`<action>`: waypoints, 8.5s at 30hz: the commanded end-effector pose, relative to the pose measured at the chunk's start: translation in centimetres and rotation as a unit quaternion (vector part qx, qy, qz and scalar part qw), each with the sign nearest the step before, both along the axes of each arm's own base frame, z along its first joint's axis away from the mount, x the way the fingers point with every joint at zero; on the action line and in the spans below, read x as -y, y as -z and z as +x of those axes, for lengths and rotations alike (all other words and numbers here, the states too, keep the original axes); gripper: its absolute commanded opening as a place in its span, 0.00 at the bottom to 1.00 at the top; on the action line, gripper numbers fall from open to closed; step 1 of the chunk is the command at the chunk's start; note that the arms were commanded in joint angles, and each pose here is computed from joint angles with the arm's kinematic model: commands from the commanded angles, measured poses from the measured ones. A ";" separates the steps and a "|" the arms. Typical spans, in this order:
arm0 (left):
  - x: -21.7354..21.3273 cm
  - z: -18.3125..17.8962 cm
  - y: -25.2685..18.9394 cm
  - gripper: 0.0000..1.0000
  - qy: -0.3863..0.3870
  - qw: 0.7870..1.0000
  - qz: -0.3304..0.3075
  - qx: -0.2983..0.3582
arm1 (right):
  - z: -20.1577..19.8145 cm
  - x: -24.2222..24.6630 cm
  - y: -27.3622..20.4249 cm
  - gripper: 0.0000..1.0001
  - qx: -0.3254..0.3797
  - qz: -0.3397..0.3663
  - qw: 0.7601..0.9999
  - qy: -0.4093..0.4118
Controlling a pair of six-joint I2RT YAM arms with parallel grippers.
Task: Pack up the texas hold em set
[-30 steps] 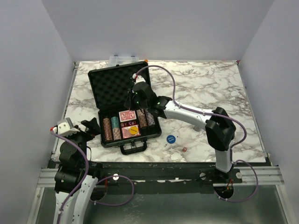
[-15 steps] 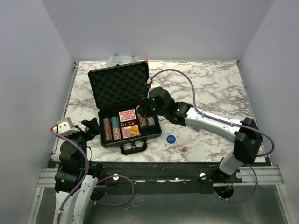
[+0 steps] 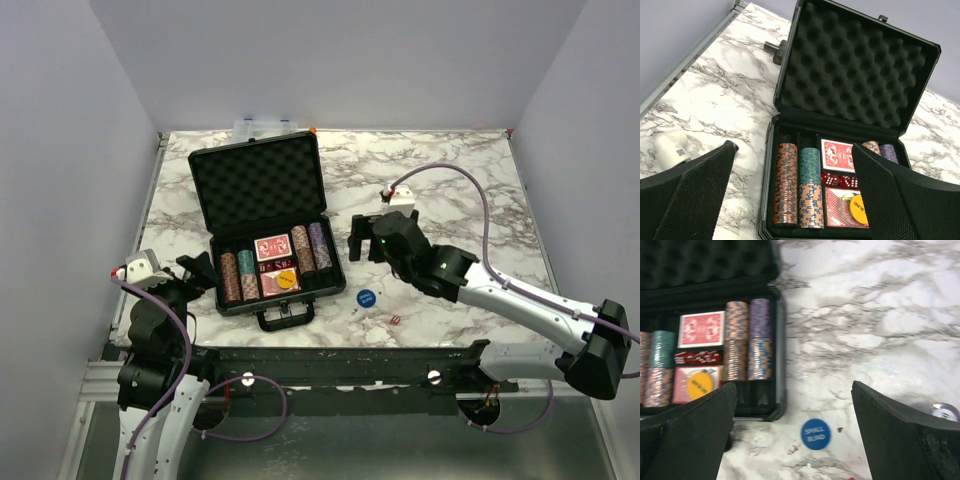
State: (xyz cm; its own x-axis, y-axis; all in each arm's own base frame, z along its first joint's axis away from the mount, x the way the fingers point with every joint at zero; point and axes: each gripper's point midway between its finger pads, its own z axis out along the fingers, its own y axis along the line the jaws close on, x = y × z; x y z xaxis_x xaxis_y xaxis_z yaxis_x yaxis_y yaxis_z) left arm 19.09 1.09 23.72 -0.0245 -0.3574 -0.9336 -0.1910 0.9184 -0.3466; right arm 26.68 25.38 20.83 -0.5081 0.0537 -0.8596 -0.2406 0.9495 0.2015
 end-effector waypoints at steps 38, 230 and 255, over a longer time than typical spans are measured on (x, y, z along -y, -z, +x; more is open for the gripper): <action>2.9 0.8 0.5 0.99 0.082 0.996 0.008 -0.015 | 1.1 16.7 13.8 0.78 -0.168 -0.057 0.949 0.260; 3.2 0.9 0.4 0.99 0.091 0.996 0.010 -0.009 | 0.3 -18.3 11.2 0.51 -0.277 0.129 0.945 -0.118; 3.2 0.9 0.5 0.99 0.091 0.996 0.011 -0.012 | -0.3 -19.5 13.1 0.45 -0.294 0.126 0.939 -0.127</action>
